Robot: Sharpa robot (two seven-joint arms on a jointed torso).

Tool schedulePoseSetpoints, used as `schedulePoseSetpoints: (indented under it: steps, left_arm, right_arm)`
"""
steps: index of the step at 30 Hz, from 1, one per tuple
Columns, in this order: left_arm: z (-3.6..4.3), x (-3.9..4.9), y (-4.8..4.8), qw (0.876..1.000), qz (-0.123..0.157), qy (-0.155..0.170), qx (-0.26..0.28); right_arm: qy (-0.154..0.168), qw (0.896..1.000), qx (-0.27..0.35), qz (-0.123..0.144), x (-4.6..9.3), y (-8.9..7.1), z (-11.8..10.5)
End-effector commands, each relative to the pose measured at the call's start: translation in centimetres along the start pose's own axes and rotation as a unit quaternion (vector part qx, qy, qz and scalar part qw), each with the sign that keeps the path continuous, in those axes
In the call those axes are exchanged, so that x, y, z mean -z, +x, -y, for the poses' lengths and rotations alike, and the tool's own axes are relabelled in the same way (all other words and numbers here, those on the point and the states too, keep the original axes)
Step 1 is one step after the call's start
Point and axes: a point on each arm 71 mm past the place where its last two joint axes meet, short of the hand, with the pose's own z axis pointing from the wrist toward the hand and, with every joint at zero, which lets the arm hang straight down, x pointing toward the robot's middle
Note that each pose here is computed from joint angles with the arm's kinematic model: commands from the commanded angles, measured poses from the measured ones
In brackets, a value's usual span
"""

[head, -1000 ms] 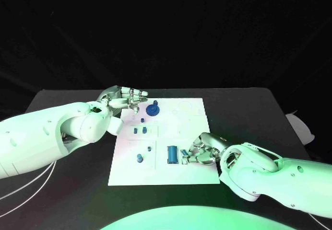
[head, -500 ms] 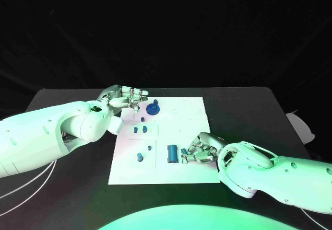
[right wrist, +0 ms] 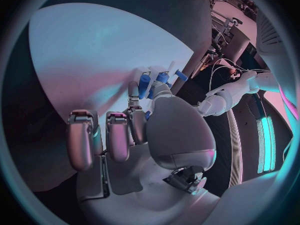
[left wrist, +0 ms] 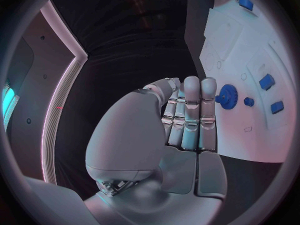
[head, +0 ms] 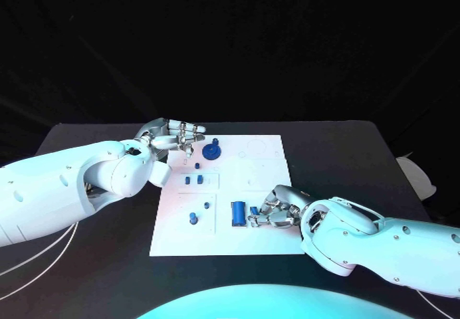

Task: Assemble the parts on the task board

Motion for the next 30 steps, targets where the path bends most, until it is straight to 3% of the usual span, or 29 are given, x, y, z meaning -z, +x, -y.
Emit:
schedulePoseSetpoints:
  steps: [1, 16, 30]
  left_arm:
    - [0.08, 0.0, 0.22, 1.0, -0.009, 0.001, 0.003]
    - [0.04, 0.06, 0.08, 1.0, -0.007, -0.001, 0.002]
    - [0.03, 0.07, 0.04, 1.0, -0.007, -0.001, 0.002]
  right_arm:
    - [-0.012, 1.0, 0.01, -0.003, 0.2, 0.18, -0.45]
    - [-0.018, 1.0, 0.018, 0.015, 0.59, -0.23, -0.27]
    - [-0.027, 0.999, 0.031, 0.003, 0.96, -0.07, -0.34]
